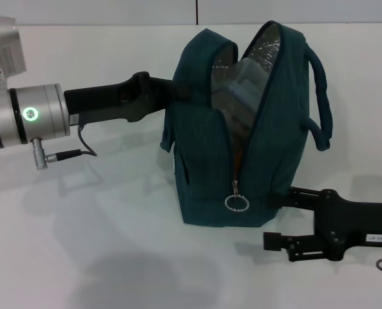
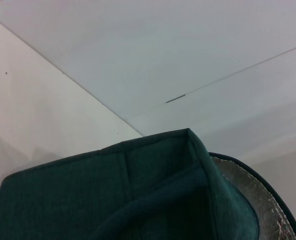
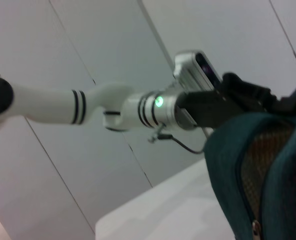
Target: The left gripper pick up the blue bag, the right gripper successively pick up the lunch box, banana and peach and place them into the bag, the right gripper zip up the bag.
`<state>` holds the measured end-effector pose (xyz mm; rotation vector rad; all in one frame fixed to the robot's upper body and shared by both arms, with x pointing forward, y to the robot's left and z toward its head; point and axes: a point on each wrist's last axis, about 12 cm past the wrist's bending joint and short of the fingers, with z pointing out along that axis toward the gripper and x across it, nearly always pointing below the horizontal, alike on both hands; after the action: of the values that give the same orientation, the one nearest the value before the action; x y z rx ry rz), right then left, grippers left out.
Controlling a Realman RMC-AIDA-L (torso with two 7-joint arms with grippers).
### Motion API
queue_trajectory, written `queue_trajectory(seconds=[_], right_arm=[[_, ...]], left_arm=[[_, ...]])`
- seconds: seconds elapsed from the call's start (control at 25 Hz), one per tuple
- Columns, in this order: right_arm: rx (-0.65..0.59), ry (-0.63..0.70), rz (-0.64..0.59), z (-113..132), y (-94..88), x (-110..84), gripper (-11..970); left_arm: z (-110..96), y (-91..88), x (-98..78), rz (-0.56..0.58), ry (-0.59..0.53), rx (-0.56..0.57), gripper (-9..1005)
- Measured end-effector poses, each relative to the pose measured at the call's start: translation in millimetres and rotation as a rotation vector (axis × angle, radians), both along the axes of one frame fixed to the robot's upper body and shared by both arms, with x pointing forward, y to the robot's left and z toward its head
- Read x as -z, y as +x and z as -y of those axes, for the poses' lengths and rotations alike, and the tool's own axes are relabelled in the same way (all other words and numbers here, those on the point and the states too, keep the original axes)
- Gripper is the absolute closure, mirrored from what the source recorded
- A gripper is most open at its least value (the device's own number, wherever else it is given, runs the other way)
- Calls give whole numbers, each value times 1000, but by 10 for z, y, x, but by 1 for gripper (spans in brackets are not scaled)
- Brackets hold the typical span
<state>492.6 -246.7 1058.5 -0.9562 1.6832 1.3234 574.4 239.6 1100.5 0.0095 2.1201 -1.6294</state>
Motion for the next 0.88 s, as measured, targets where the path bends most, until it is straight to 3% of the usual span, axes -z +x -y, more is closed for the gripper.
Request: queue_trajectory(seconds=[0.44,0.88], right_arm=[[-13,-44,18,-202,171,2,90],[-58,-62,26,-353,181,15,92]], left_arm=[[-3,-77,37,-14,-30,5,963],[9,-105,63,-21,-38,2,962]])
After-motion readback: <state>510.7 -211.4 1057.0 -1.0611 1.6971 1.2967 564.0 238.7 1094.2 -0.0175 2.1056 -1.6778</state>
